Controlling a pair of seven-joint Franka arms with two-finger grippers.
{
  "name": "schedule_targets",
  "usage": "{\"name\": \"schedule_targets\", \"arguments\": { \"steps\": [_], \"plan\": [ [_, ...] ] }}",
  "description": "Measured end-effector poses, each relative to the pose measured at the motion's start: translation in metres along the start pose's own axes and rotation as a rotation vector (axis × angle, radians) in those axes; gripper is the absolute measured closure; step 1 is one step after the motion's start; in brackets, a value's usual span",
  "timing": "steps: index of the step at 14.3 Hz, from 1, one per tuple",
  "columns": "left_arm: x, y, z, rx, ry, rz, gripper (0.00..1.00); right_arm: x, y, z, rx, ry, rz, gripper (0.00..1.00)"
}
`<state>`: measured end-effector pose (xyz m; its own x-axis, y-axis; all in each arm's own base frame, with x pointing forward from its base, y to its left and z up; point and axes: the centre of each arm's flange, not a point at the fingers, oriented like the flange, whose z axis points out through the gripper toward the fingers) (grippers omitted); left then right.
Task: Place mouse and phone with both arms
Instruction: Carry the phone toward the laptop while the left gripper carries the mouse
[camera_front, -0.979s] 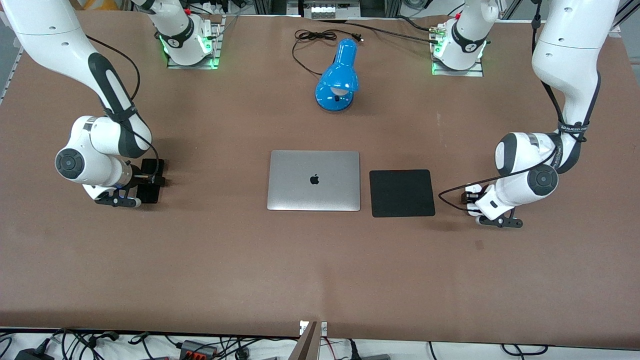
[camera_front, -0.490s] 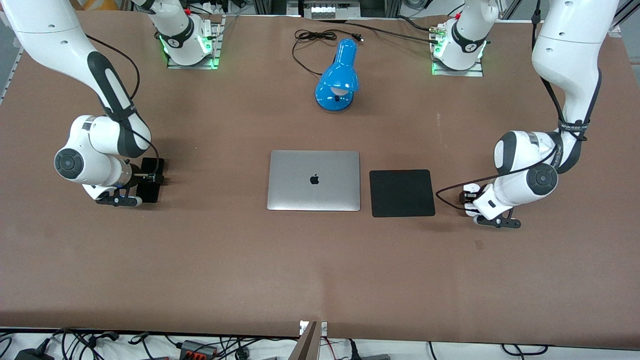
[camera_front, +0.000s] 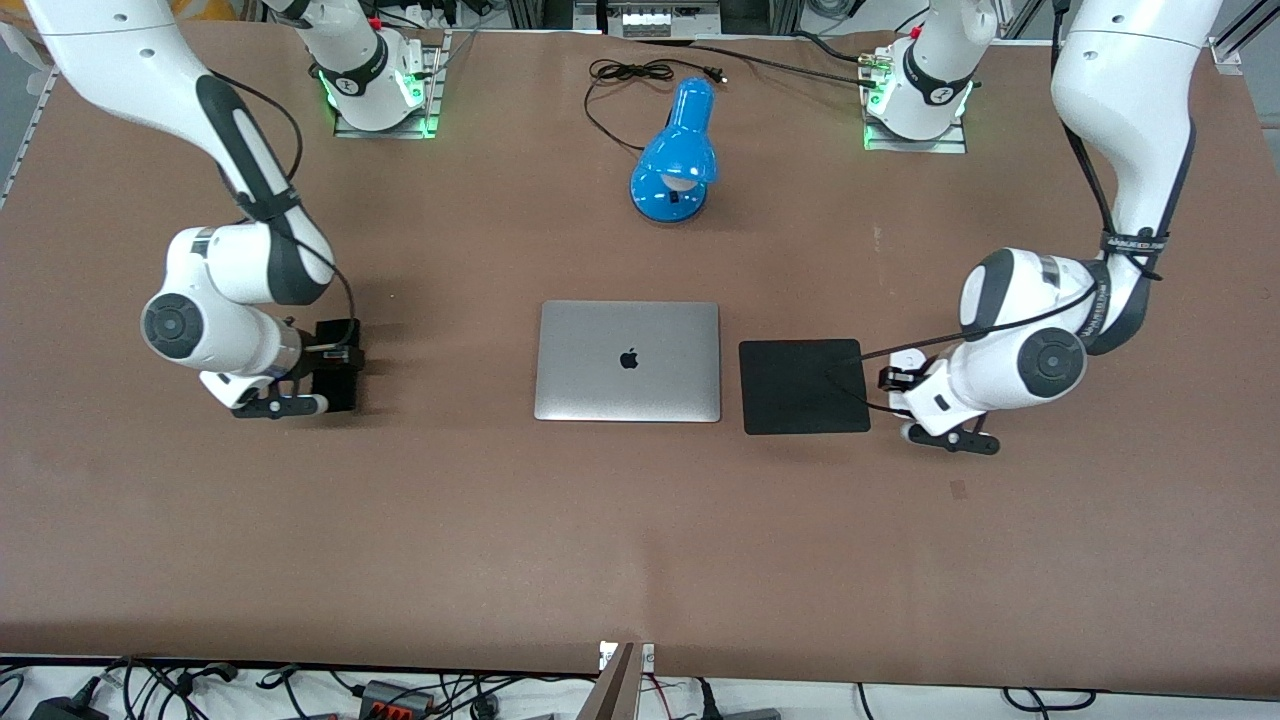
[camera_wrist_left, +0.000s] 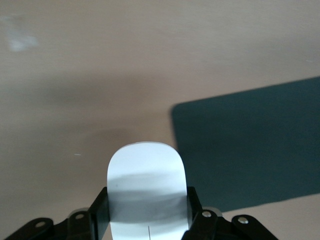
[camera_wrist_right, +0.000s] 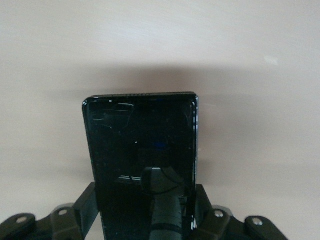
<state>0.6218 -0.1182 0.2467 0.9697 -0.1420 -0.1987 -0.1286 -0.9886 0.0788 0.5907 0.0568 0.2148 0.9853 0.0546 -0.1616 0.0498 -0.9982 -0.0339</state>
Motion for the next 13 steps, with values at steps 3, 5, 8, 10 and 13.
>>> {"name": "schedule_targets", "arguments": {
  "steps": [3,5,8,10,13],
  "plan": [
    [-0.003,0.039,0.005,-0.018,-0.008,0.050,0.37,-0.002,-0.067,-0.002,0.023,0.004,0.050,0.21],
    [-0.005,0.073,0.018,-0.023,-0.009,0.066,0.37,-0.006,-0.105,-0.001,0.019,0.004,0.097,0.21],
    [-0.007,0.113,0.050,-0.026,-0.011,0.040,0.37,-0.018,-0.173,0.009,0.007,-0.002,0.129,0.21],
    [-0.005,0.118,0.068,-0.032,-0.011,0.033,0.37,-0.022,-0.205,0.018,0.003,-0.007,0.140,0.21],
    [-0.003,0.112,0.076,-0.036,-0.014,0.021,0.37,-0.013,-0.210,0.029,0.007,-0.010,0.147,0.21]
  ]
}}
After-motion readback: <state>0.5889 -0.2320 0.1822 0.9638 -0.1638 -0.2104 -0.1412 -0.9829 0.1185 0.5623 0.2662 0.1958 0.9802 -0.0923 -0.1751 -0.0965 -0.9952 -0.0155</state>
